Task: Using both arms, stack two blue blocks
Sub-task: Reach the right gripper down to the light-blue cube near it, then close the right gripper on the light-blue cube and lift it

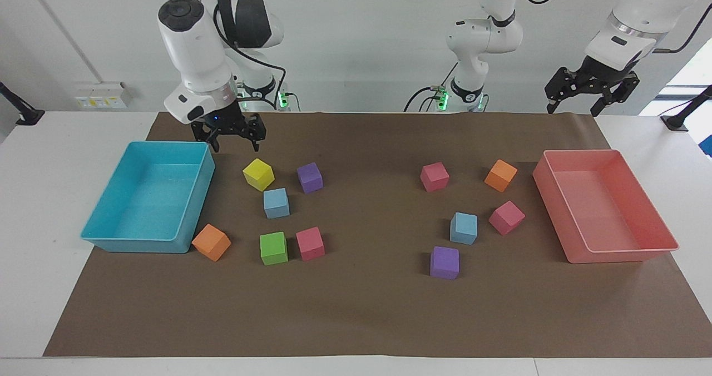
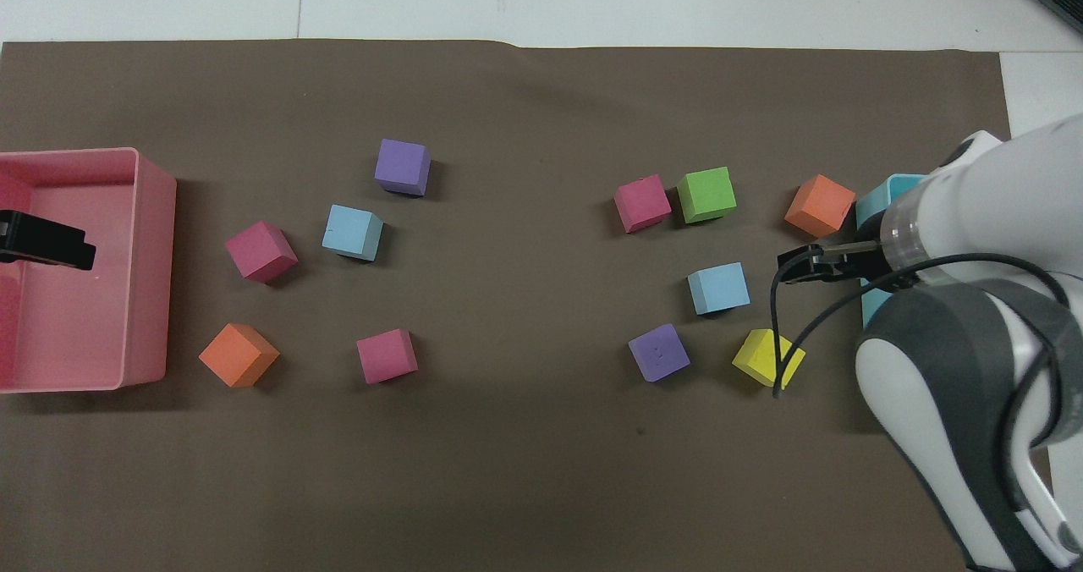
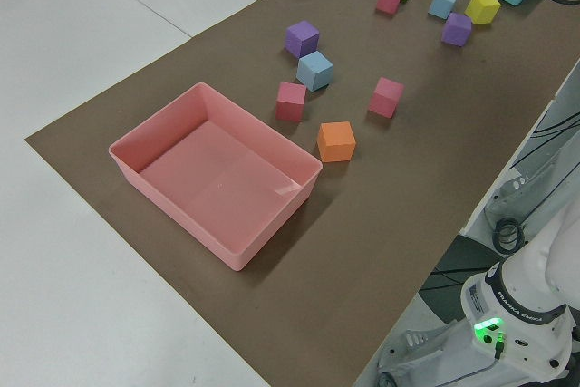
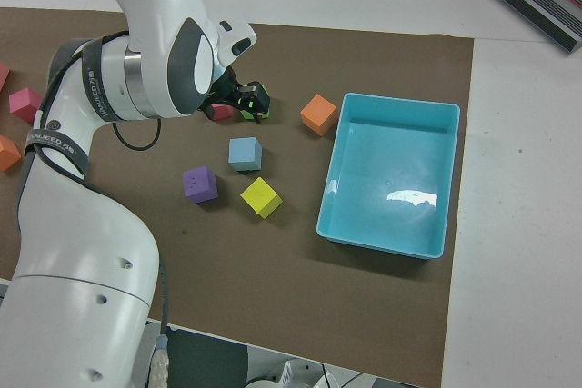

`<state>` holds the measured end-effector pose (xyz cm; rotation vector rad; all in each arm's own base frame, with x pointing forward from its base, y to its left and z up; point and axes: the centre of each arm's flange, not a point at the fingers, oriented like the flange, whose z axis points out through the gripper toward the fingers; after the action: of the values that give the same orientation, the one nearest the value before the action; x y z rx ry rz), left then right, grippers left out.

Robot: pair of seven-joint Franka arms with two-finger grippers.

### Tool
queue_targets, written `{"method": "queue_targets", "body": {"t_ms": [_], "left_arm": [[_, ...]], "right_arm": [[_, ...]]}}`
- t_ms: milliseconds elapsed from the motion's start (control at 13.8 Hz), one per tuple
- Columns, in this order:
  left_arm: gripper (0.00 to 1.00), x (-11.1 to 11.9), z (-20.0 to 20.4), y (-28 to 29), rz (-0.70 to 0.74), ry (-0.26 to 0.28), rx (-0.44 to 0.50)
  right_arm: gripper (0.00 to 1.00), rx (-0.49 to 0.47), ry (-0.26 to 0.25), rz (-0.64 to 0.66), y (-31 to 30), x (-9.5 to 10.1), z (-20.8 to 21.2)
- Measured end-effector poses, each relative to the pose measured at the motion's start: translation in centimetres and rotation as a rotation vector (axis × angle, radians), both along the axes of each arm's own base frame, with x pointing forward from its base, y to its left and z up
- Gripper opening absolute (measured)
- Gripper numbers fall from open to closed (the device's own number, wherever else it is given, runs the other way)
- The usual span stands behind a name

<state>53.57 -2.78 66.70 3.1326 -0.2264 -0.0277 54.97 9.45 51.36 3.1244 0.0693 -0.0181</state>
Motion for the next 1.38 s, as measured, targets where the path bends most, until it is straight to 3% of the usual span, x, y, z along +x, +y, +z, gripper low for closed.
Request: {"method": "queue_targets", "body": {"t_ms": [654, 1090, 1381], "left_arm": [[1.0, 0.0, 0.0, 0.0, 0.0, 0.0, 0.0], [1.0, 0.0, 0.0, 0.0, 0.0, 0.0, 0.0], [1.0, 0.0, 0.0, 0.0, 0.0, 0.0, 0.0]], "right_arm": [[1.0, -0.009, 0.013, 0.02, 4.2, 2.3, -9.9], [1.0, -0.016, 0.052, 0.07, 3.8, 0.7, -16.1], [1.0, -0.013, 0.042, 0.074, 3.5, -0.5, -19.5]]}}
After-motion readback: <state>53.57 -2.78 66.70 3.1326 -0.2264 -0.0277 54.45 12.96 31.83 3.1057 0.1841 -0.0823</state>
